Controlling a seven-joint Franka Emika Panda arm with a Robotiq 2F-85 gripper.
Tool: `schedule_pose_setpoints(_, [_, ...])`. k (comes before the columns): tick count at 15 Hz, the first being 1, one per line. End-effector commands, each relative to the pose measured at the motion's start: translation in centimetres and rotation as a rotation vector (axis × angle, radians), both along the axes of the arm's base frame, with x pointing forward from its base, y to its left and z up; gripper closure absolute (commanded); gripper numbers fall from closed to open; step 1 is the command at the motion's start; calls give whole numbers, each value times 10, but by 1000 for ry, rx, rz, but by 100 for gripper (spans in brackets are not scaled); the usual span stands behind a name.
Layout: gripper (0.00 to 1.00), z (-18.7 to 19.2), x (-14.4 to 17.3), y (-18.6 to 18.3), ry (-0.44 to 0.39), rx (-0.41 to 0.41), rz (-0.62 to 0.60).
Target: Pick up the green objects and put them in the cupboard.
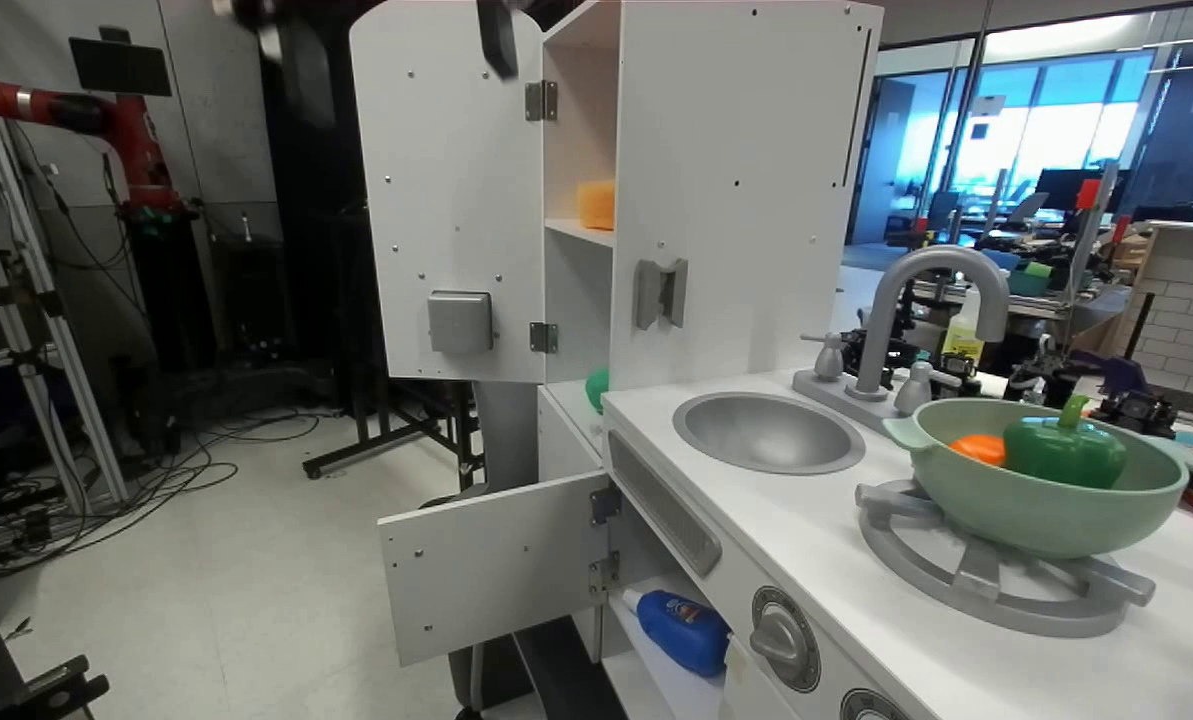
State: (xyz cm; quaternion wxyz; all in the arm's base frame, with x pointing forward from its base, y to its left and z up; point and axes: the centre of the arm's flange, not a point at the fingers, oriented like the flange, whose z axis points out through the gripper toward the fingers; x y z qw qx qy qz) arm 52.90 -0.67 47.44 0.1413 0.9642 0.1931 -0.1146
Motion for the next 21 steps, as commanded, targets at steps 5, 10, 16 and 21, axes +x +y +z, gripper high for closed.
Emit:
schedule_pose_setpoints(5, [0, -114, 53, -25, -271, 2, -340])
schedule_pose_setpoints(10, [0, -145, 86, -41, -406, -18, -525])
schedule_pose_setpoints(16, [0, -137, 108, -56, -479, -87, -658])
schedule_pose_setpoints(21, [0, -94, 131, -78, -554, -122, -740])
